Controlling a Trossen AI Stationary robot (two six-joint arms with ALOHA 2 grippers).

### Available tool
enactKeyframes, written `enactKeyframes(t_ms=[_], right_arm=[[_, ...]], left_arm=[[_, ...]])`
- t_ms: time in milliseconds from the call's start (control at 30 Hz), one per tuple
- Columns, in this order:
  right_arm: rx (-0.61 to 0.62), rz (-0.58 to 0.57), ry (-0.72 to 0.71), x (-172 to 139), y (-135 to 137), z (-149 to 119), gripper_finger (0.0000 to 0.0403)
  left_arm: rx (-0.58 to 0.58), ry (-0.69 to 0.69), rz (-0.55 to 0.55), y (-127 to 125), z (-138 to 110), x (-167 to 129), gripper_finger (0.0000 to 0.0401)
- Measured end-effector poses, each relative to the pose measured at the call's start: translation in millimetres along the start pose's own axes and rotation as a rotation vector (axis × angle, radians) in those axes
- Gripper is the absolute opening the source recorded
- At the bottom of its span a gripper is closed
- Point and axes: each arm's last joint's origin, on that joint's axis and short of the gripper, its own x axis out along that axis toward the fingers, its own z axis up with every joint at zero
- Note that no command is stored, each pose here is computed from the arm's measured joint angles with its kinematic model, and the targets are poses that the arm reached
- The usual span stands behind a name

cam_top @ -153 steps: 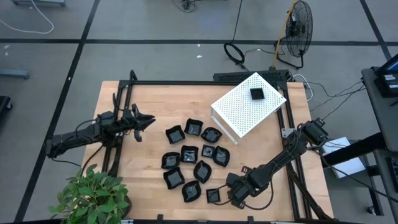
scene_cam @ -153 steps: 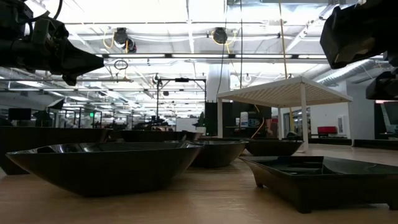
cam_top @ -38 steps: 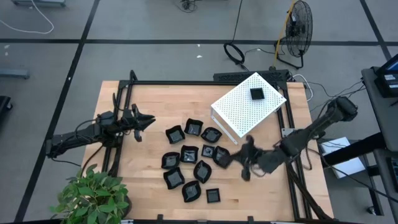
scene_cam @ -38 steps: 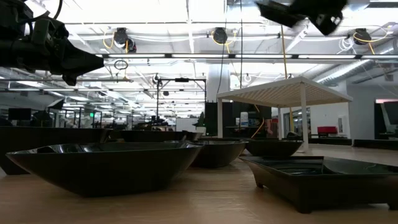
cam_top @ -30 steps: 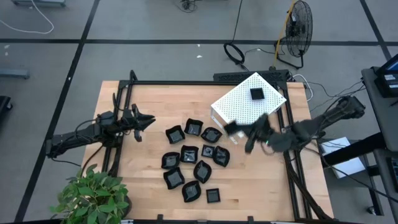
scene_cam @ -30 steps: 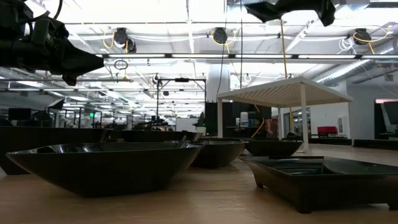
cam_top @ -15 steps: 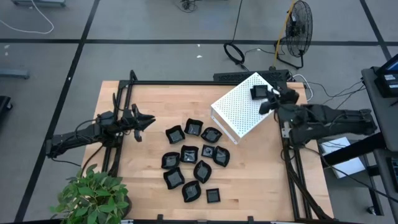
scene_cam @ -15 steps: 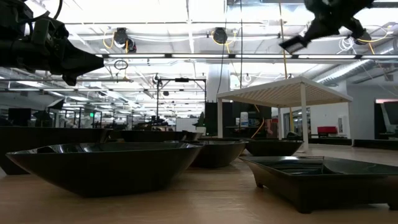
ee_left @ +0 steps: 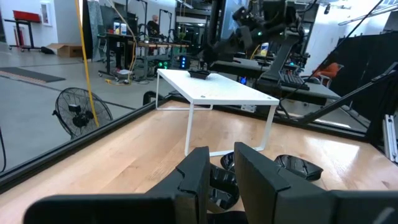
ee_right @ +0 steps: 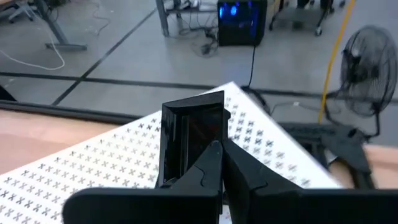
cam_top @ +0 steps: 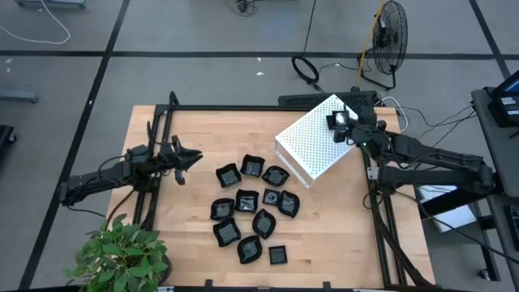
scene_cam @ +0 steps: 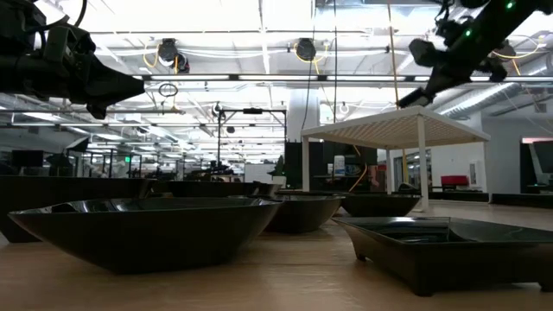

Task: Pick & Place Mini shaped plates
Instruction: Stack the black square plate on top of the black square plates on the shelf

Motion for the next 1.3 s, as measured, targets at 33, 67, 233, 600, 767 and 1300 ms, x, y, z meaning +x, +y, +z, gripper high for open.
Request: enactKeyframes(t_ms=[33, 67, 233, 600, 767, 1300], right_arm=[[0.005, 0.009, 0.007, 3.0, -0.2, -1.3, 0.0000], [0.012, 0.021, 0.013, 5.5, -0.3, -1.9, 0.0000], [0.020, 0.042, 0.014, 15.5, -1.6, -6.1, 0.0000], [-0.004, 0.058, 0.006, 20.9, -1.9, -10.1, 0.0000], [-0.015, 0.063, -0.001, 20.9, -1.4, -9.4, 0.0000], [-0.107, 0.061, -0.006, 20.9, -1.5, -9.3, 0.0008]], left_arm=[[0.000, 0.000, 0.000, 0.0, 0.0, 0.0, 0.0076], [0.000, 0.000, 0.000, 0.0, 0.1, 0.0, 0.0076], [0.000, 0.000, 0.000, 0.0, 0.0, 0.0, 0.0077], [0.000, 0.000, 0.000, 0.0, 0.0, 0.0, 0.0077], [0.000, 0.000, 0.000, 0.0, 0.1, 0.0, 0.0077], [0.000, 0.000, 0.000, 0.0, 0.0, 0.0, 0.0076]])
